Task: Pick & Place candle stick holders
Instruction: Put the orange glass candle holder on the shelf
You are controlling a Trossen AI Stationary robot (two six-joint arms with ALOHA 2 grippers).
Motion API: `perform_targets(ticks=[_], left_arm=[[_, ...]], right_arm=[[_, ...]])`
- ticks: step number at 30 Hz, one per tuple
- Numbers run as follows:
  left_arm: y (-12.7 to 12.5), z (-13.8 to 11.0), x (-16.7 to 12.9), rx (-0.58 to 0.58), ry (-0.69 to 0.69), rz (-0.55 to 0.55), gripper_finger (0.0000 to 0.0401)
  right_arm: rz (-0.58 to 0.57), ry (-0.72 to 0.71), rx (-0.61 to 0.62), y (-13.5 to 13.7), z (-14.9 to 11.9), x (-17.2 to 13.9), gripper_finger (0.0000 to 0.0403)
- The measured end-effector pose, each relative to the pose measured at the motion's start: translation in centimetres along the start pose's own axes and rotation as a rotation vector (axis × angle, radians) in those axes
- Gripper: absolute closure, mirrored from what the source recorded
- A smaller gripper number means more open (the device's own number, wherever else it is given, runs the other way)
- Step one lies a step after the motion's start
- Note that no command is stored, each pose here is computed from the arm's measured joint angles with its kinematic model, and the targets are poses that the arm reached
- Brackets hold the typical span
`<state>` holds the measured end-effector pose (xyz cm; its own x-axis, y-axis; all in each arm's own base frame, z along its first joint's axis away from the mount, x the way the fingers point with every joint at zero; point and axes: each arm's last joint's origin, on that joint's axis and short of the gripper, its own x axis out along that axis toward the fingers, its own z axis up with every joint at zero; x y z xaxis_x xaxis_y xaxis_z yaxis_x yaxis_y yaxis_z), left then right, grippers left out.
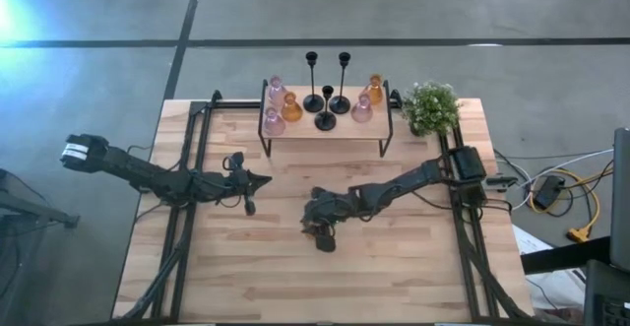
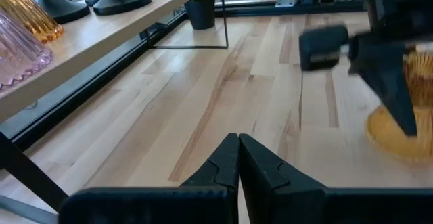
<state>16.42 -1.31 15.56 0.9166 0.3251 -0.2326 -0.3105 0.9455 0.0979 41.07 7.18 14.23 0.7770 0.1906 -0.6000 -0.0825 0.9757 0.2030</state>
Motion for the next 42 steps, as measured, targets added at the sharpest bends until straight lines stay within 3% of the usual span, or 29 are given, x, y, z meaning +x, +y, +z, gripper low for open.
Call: perform_targets(ticks=[6, 13, 17, 21, 33, 42], left_arm=[[0.0, -0.1, 0.0, 0.005, 0.008, 0.0, 0.0387], [0.0, -0.1, 0.0, 0.006, 0.012, 0.0, 0.0387], [0.0, -0.2, 0.0, 0.009, 0.016, 0.0, 0.0387], [0.0, -0.2, 0.0, 0.01, 0.018, 0.0, 0.0387], [0.0, -0.2, 0.0, 0.012, 0.022, 0.0, 0.0387], [0.0, -0.3, 0.0, 0.015, 0.028, 0.0, 0.0387]], right_arm=[[-0.077, -0.032, 0.012, 0.5, 2.6, -4.4, 0.0275], [-0.436, -0.024, 0.004, 0.1, 4.1, -10.9, 0.0275], [-0.543, -0.084, 0.055, -0.7, 4.1, -14.1, 0.0275], [-0.592, -0.177, 0.174, -2.0, 3.6, -17.4, 0.0275], [-0.707, -0.358, 0.285, -6.7, 3.5, -25.2, 0.0275], [-0.703, -0.348, 0.294, -9.3, 1.7, -26.0, 0.0275]])
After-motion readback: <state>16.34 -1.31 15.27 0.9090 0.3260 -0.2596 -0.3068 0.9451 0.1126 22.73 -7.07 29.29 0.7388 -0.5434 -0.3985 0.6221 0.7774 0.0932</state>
